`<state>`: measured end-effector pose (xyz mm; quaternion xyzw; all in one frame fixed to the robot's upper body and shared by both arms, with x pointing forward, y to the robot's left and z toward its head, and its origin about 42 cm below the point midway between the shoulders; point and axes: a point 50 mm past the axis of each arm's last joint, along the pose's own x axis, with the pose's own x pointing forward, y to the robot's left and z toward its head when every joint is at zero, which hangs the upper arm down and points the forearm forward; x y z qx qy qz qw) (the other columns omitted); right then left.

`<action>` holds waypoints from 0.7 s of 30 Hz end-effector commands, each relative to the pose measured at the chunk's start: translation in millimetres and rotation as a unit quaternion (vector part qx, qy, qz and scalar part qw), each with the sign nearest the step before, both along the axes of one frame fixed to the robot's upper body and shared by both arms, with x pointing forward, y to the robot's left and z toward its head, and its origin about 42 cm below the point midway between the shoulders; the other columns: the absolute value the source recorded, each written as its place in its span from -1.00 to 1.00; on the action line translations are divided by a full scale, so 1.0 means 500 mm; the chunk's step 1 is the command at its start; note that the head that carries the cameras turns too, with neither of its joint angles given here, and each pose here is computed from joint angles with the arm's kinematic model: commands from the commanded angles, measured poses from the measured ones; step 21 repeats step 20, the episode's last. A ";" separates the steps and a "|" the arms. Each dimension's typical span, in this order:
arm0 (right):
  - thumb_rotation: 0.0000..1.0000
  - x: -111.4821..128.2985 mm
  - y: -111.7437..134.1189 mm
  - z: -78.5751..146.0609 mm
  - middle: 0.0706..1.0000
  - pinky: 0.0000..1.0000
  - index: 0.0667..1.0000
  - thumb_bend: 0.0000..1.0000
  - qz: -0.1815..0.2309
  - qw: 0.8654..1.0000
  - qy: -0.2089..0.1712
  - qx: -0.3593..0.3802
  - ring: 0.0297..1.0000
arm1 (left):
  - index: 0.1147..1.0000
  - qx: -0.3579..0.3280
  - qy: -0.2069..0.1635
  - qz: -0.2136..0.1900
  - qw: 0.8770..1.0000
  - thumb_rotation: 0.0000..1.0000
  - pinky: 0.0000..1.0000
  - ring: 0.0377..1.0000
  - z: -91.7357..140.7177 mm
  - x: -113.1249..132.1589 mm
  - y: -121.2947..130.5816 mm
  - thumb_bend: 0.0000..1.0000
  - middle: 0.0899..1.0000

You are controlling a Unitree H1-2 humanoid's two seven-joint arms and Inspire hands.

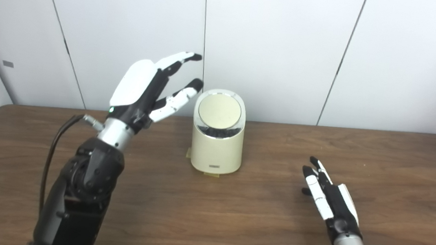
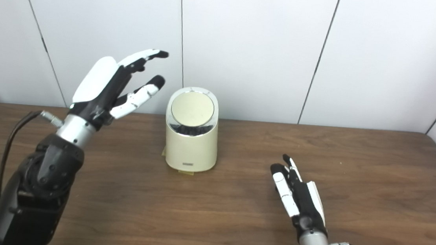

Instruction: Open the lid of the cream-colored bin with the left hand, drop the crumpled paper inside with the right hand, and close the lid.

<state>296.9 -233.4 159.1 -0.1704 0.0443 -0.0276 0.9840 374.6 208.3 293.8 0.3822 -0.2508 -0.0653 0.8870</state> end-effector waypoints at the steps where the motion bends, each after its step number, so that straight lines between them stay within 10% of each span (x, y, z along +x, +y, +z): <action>1: 1.00 0.013 -0.002 0.029 0.79 0.70 0.91 0.20 0.000 0.999 -0.039 0.004 0.81 | 0.76 -0.042 -0.017 -0.003 0.999 0.78 0.65 0.73 0.023 -0.009 -0.001 -0.17 0.70; 8: 0.98 0.004 0.010 0.048 0.81 0.72 0.89 0.21 0.007 0.993 -0.065 0.099 0.84 | 0.81 -0.190 0.107 0.007 0.976 0.89 0.70 0.78 -0.077 -0.073 0.018 -0.09 0.77; 21: 1.00 -0.015 -0.008 0.068 0.86 0.77 0.87 0.11 -0.009 0.975 -0.104 0.194 0.88 | 0.96 -0.379 0.171 0.028 0.909 0.99 0.90 0.88 -0.194 -0.197 0.052 -0.17 0.90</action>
